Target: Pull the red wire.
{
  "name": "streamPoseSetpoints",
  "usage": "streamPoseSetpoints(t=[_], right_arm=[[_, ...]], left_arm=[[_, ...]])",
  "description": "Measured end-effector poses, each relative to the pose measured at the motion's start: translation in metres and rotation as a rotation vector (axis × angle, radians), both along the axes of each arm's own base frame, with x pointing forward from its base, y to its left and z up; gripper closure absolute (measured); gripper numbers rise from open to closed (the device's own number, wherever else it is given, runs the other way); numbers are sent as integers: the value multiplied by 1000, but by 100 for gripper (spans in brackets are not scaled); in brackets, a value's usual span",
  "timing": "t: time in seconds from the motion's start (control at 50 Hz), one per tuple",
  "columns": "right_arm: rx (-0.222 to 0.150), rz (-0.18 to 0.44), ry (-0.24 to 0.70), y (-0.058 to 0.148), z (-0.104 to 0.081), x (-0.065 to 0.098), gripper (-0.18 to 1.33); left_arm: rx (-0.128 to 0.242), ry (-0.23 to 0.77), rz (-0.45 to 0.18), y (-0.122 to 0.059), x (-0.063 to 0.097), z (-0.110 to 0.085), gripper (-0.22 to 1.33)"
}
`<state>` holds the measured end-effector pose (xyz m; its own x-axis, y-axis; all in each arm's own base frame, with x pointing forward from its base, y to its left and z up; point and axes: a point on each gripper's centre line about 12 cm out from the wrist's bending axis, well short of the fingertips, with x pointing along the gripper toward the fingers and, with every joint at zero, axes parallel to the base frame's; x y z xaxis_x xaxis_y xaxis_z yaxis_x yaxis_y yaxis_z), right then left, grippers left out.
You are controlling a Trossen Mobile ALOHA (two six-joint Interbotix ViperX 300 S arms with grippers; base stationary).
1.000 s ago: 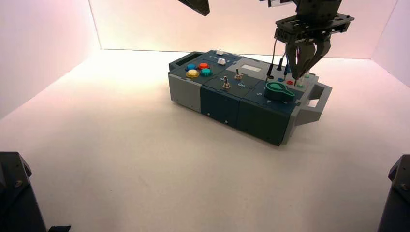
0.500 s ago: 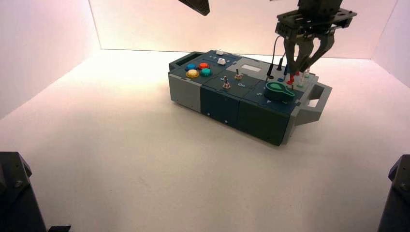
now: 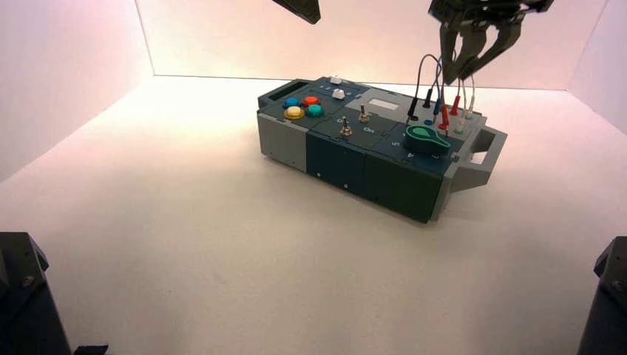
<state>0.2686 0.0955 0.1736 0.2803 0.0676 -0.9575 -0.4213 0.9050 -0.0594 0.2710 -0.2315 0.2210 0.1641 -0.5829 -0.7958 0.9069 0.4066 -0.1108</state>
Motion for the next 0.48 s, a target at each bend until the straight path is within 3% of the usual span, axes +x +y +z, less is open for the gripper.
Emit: streamPoseSetpoints(t=[0.34,0.48], right_arm=[[41,-80,-102,-20,18,-1,42],[49,-78,-126,-20,24,-2,41]], left_arm=[[3,3,-1,1,-1,-1,128],[4,3,1,1,-1,-2,127]])
